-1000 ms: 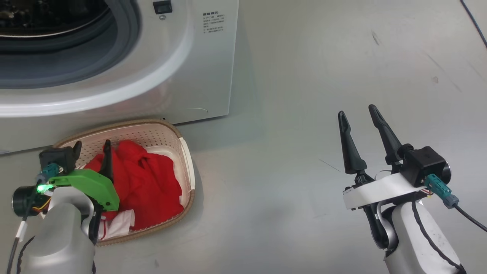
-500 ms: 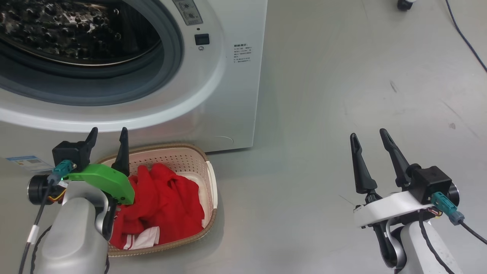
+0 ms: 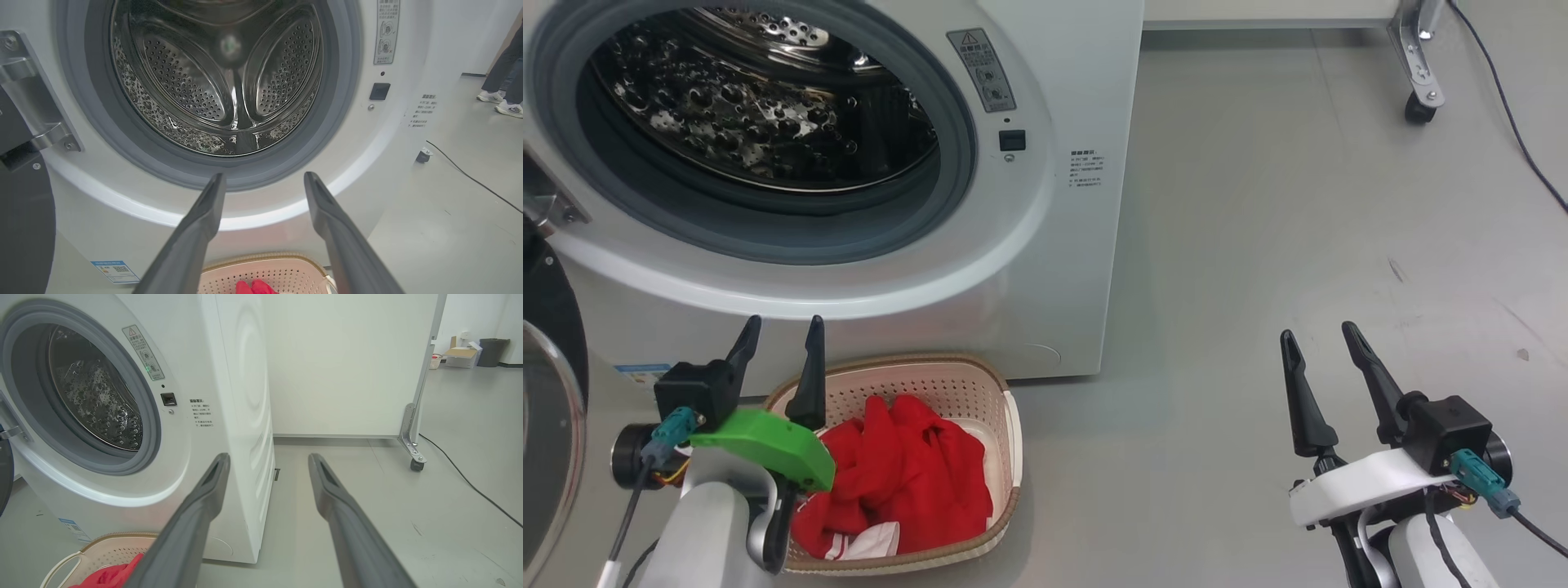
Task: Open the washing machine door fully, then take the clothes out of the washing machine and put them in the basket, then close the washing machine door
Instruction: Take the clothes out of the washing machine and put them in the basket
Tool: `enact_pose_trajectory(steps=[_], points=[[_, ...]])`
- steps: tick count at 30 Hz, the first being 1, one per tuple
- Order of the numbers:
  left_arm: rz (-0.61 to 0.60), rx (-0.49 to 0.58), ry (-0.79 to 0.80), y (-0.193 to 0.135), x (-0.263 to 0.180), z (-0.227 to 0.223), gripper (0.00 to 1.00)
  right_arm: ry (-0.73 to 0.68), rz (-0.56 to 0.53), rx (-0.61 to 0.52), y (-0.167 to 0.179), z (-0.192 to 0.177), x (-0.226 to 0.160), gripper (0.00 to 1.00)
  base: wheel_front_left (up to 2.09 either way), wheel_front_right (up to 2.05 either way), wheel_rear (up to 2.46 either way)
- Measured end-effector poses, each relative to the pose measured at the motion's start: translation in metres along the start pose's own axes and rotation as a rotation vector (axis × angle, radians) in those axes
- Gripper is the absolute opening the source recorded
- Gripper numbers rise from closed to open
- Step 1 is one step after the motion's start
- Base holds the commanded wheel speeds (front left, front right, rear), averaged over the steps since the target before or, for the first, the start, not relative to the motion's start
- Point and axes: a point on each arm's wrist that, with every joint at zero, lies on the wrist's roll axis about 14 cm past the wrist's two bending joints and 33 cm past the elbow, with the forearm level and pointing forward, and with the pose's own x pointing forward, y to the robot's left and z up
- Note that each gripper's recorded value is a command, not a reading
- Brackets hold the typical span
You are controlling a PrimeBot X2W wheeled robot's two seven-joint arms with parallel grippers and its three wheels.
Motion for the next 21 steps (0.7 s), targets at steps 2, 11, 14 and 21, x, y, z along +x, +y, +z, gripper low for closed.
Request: enact_pose_trajectory(steps=[2, 11, 14, 21], points=[[0.008, -0.013, -0.012, 0.002, -0.007, 0.002, 1.00, -0.005, 0.003, 0.000, 0.001, 0.002, -0.002, 1.00, 0.00, 0.00, 0.00], [0.024, -0.026, -0.072, 0.006, -0.026, 0.017, 1.00, -0.031, 0.016, 0.000, 0.006, 0.010, -0.003, 1.00, 0.00, 0.00, 0.00], [0.024, -0.027, -0.090, 0.006, -0.028, 0.021, 1.00, -0.037, 0.018, 0.000, 0.006, 0.012, -0.002, 1.00, 0.00, 0.00, 0.00], [0.030, -0.030, -0.085, 0.007, -0.039, 0.017, 1.00, -0.042, 0.023, 0.000, 0.008, 0.014, -0.002, 1.00, 0.00, 0.00, 0.00]])
